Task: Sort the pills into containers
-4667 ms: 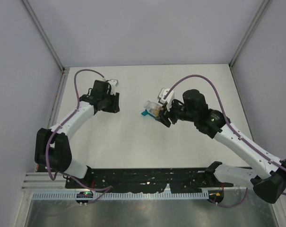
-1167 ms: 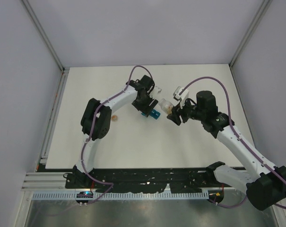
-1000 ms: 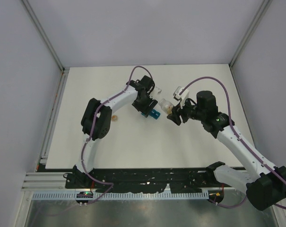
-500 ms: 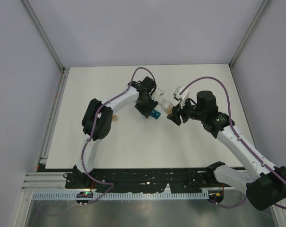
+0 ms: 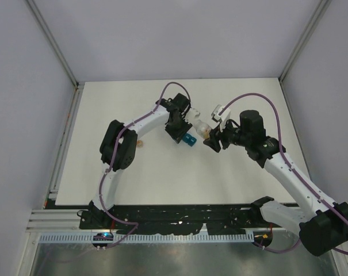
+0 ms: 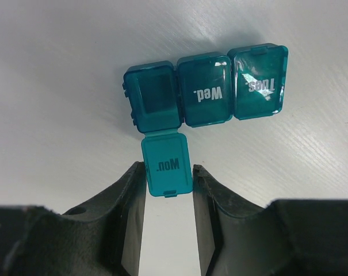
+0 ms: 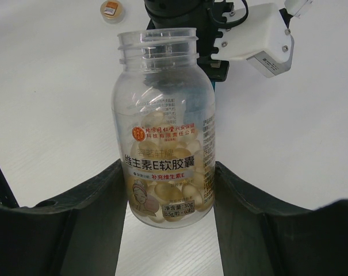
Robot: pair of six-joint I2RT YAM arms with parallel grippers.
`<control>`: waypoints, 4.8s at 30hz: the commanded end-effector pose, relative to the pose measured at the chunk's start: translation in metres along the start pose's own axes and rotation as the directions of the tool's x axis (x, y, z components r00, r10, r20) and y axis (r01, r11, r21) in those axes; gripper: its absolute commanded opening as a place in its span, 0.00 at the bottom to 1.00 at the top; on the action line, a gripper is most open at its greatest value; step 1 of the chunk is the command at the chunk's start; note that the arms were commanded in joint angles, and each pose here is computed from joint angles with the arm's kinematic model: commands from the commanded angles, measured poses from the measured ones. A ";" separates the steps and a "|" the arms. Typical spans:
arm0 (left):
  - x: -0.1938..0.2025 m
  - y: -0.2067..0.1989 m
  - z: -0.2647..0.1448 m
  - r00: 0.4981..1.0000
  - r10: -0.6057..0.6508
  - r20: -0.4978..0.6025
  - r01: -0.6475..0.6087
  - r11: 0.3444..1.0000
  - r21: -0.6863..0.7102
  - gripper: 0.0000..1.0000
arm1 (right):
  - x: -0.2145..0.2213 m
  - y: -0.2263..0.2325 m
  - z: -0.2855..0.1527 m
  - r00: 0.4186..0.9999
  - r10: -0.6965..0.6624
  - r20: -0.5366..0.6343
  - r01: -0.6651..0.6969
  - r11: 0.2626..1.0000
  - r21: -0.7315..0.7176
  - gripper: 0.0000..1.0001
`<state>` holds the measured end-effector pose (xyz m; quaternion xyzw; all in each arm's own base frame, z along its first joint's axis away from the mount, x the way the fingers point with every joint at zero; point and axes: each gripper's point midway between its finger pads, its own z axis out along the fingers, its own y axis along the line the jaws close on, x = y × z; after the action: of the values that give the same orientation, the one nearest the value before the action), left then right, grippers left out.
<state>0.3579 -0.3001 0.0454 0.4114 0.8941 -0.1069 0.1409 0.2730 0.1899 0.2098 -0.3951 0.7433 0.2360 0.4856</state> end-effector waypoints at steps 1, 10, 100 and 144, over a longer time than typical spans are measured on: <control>-0.006 -0.005 -0.014 0.999 0.045 0.027 -0.046 0.999 0.013 0.38 | -0.017 0.000 -0.005 0.998 -0.023 0.061 0.023 1.000 0.001 0.05; 0.010 -0.007 -0.033 0.992 0.126 0.026 -0.126 0.992 0.007 0.36 | -0.016 0.000 -0.004 0.998 -0.019 0.057 0.019 1.000 -0.003 0.05; 0.067 0.020 -0.185 0.828 0.087 0.554 -0.071 0.996 -0.050 0.78 | 0.063 0.010 0.040 0.935 -0.194 -0.296 0.127 0.965 -0.231 0.06; 0.039 -0.023 -0.196 0.679 -0.028 0.734 -0.179 0.963 0.202 0.88 | 0.035 0.049 0.093 0.929 -0.306 -0.207 0.199 0.886 -0.419 0.05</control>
<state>0.2808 -0.2053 0.1900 0.3856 0.7627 -0.3053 0.4199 0.2752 0.2551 0.0946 -0.6188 0.7065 0.2258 0.2586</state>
